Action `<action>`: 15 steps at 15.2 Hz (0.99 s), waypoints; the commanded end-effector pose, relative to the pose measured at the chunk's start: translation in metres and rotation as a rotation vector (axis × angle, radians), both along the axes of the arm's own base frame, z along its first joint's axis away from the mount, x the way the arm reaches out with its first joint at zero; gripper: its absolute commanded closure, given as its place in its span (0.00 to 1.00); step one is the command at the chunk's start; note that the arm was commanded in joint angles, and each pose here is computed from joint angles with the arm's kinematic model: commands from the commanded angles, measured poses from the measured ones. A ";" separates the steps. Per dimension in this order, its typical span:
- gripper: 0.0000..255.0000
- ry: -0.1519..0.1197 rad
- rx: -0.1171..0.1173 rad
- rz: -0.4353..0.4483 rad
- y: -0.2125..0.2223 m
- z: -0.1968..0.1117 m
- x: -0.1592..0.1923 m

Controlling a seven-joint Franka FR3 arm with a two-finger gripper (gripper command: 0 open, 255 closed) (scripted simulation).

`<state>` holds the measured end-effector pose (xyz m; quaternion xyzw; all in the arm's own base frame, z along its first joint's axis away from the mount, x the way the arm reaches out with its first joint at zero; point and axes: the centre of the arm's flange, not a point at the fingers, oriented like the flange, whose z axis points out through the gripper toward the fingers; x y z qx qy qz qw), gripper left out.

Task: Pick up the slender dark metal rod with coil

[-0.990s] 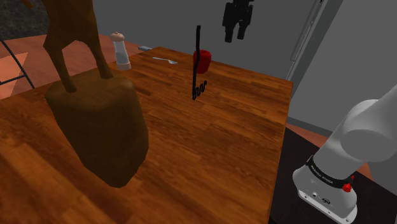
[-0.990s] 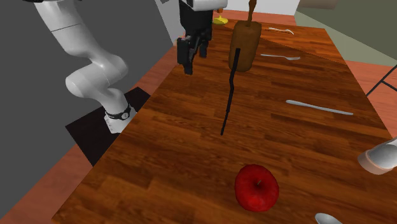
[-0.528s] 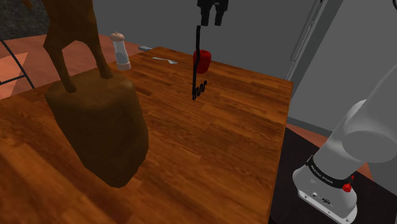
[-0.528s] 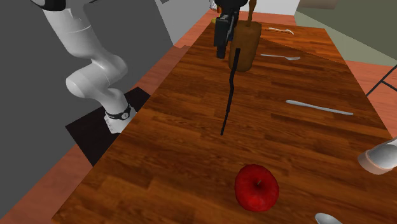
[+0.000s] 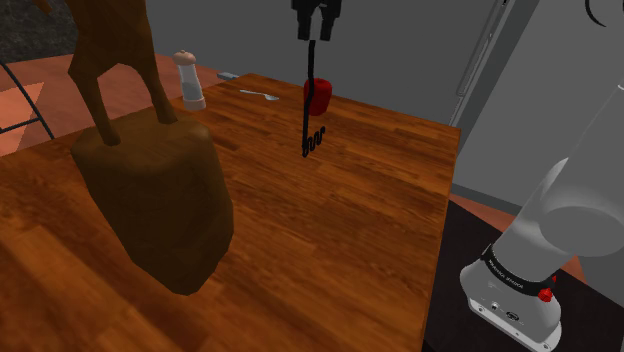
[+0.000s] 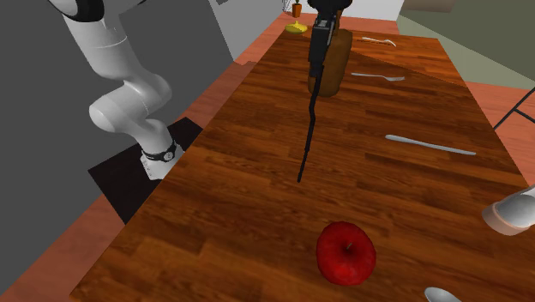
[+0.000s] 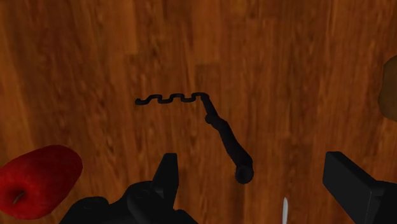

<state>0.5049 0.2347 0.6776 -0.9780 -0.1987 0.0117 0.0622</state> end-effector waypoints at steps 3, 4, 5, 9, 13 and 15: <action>0.00 0.000 0.000 0.000 0.000 -0.018 0.001; 0.00 0.000 0.000 0.000 0.000 -0.018 0.001; 1.00 0.000 0.000 0.000 0.000 -0.019 0.000; 1.00 0.000 0.000 0.000 0.000 -0.019 0.000; 1.00 0.000 0.000 0.000 0.000 -0.019 0.000; 1.00 0.000 0.000 0.000 0.000 -0.013 0.000</action>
